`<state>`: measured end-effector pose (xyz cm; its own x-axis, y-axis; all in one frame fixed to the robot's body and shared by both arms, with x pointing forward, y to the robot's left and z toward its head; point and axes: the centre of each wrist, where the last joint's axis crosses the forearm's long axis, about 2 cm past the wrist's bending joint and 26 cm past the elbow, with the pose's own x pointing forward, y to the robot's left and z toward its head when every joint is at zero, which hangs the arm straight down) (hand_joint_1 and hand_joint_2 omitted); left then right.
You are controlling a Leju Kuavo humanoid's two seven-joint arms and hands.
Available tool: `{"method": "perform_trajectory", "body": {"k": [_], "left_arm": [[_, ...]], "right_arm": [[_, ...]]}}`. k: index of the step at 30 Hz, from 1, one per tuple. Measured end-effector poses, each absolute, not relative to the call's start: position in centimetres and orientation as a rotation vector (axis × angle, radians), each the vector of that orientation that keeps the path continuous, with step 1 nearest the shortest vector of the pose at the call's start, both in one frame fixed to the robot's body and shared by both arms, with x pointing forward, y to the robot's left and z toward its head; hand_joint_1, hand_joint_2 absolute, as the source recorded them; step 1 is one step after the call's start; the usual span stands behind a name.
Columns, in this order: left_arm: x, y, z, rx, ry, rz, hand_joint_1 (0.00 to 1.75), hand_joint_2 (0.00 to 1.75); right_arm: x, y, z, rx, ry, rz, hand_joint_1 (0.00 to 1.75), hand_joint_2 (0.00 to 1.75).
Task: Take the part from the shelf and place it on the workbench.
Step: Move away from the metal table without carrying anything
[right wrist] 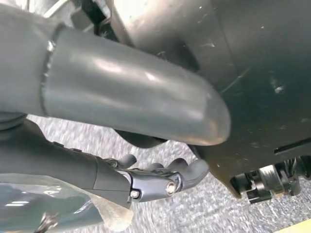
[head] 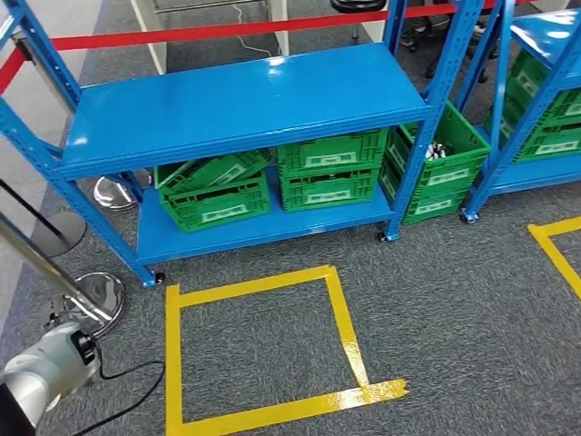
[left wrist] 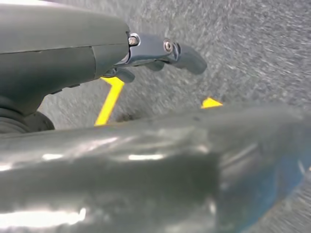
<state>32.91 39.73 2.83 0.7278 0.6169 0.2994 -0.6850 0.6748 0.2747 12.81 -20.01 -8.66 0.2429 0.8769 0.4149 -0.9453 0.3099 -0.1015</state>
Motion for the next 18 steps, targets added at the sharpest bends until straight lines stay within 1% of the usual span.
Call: {"method": "perform_trajectory", "body": {"k": [3,7,12,18], "left_arm": [[33.3,40.5,3.3,0.371,-0.239,0.690,0.00,0.00],[32.9,40.3,2.8,0.348,-0.315,0.591,0.00,0.00],[32.5,40.6,2.5,0.355,-0.313,0.583,0.00,0.00],[32.4,39.9,2.2,0.338,-0.309,0.571,0.00,0.00]], "right_arm": [[12.7,-20.4,-8.8,0.126,-0.429,1.217,0.00,0.00],[12.5,-20.7,-8.9,0.034,-0.418,1.110,0.00,0.00],[12.8,-20.8,-8.8,0.019,-0.424,1.095,0.00,0.00],[12.3,-21.0,-9.0,0.023,-0.411,1.080,0.00,0.00]]}}
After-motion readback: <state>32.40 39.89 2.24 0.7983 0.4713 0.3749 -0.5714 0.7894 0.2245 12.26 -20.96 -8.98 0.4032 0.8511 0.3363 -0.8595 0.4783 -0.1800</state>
